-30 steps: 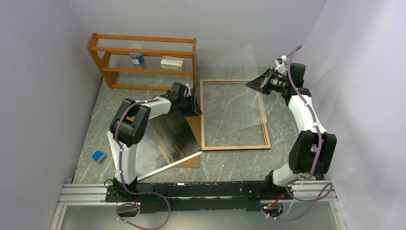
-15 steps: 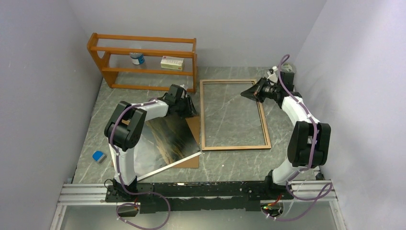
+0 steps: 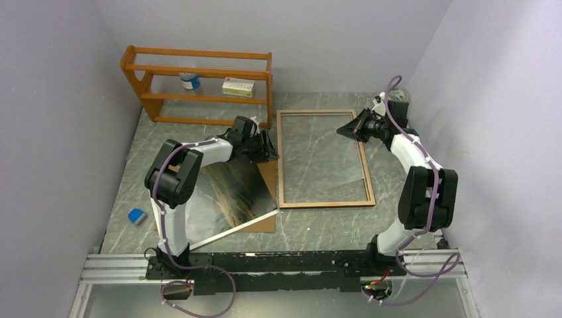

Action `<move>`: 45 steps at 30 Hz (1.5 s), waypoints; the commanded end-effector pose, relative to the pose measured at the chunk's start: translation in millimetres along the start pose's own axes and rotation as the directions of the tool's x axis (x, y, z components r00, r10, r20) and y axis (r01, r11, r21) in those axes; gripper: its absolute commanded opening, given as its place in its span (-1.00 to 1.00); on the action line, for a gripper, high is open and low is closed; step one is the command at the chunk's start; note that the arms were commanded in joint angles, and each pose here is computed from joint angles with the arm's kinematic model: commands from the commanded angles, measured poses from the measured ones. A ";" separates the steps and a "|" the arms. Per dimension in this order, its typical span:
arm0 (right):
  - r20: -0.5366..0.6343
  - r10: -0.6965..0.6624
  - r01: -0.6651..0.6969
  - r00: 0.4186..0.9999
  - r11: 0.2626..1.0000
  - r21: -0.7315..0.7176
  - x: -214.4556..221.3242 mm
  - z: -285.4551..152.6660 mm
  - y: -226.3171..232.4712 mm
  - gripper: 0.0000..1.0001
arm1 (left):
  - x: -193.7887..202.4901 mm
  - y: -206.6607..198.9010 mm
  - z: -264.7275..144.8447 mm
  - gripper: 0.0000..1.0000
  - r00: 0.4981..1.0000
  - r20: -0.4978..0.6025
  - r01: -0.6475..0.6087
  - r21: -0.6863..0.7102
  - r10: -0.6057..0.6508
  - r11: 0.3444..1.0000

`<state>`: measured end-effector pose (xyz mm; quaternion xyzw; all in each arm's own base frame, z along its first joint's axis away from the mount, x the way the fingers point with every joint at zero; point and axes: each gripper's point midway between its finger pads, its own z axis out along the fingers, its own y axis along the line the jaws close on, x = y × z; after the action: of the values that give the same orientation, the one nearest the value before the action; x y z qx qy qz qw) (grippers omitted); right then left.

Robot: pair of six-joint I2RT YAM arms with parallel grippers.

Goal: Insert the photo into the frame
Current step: Place the photo frame item in the photo frame.

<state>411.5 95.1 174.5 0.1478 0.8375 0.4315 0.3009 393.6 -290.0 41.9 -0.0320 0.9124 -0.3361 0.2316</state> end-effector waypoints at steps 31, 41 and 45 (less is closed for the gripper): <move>-0.008 -0.052 0.053 0.999 0.996 0.075 -5.1 -7.3 -64.1 -1.00 | 15.8 22.7 33.6 0.36 0.993 -0.103 -0.069 -0.040 0.065 0.997; 0.015 -0.074 0.074 0.997 0.997 -0.011 -12.0 -11.3 -40.5 -1.00 | 20.3 24.3 36.3 0.17 0.991 -0.123 -0.052 -0.042 0.046 0.998; 0.038 -0.101 0.104 0.994 0.992 -0.071 -15.7 -22.6 -14.1 -1.00 | 19.5 24.2 35.5 0.05 0.992 -0.120 -0.045 -0.042 0.040 0.998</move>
<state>407.0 57.4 126.0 0.1505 0.8508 0.4157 0.2840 410.3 -312.3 38.0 0.0143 0.9048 -0.3616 0.2243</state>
